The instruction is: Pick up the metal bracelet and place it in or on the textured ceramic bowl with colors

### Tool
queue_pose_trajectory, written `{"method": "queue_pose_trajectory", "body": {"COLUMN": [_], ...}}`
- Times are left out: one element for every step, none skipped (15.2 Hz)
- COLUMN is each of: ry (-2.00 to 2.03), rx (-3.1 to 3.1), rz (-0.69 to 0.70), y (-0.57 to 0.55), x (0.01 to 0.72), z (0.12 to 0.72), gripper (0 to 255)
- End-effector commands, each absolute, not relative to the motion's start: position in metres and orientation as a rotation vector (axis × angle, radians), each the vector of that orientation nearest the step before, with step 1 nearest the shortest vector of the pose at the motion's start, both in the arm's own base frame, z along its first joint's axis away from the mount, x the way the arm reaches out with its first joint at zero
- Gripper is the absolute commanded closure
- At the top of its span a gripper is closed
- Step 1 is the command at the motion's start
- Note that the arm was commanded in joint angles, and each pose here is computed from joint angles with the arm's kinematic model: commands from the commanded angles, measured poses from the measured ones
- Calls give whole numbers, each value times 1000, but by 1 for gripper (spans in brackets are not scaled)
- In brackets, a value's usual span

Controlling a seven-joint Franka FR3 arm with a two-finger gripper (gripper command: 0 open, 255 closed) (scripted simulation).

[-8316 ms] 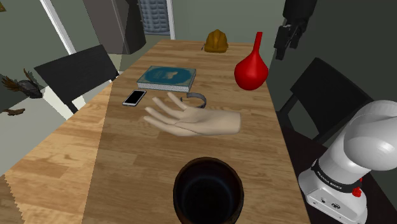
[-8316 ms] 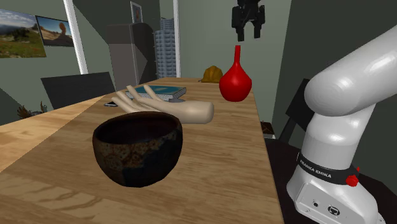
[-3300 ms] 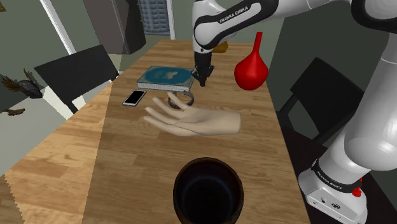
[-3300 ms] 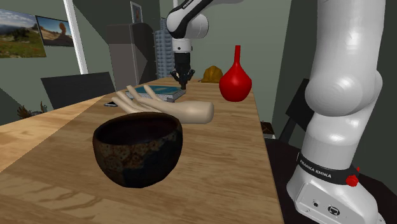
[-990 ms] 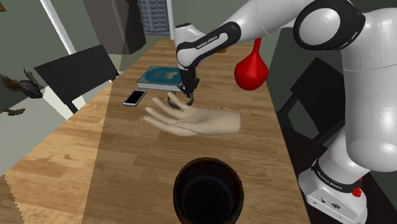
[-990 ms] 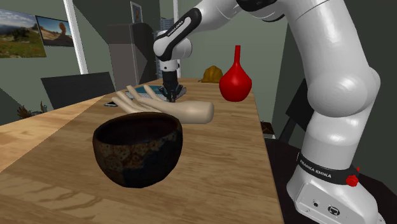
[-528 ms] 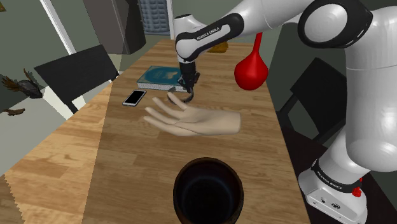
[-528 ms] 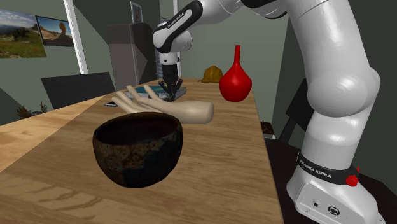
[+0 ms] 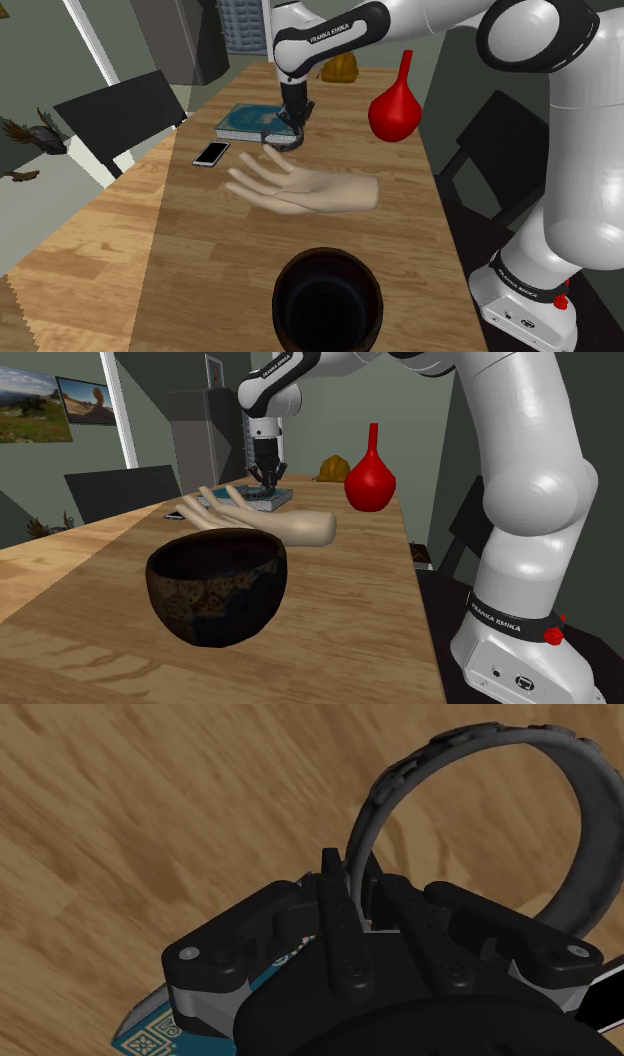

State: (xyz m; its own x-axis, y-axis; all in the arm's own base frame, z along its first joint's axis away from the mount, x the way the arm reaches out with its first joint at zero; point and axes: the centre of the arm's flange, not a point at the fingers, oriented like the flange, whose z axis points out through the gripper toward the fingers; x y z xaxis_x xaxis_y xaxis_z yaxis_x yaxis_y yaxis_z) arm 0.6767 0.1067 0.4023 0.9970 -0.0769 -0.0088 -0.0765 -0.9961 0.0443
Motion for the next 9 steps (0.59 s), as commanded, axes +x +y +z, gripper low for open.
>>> {"method": "queue_pose_trajectory", "body": {"ry": [-119,-119,-119,-119,-119,-119,-119,-119,-119], "rx": [3095,3095,3095,3095,3095,3095,3095,3095,3095], "rz": [-17,-17,-17,-17,-17,-17,-17,-17,-17], "y": [107,107,107,107,107,107,107,107,107], "x": [676,677,677,677,677,677,677,677,677], "z": [412,417,422,427,433,438,443,449,454], "gripper": [255,255,255,255,255,255,255,255,255]}}
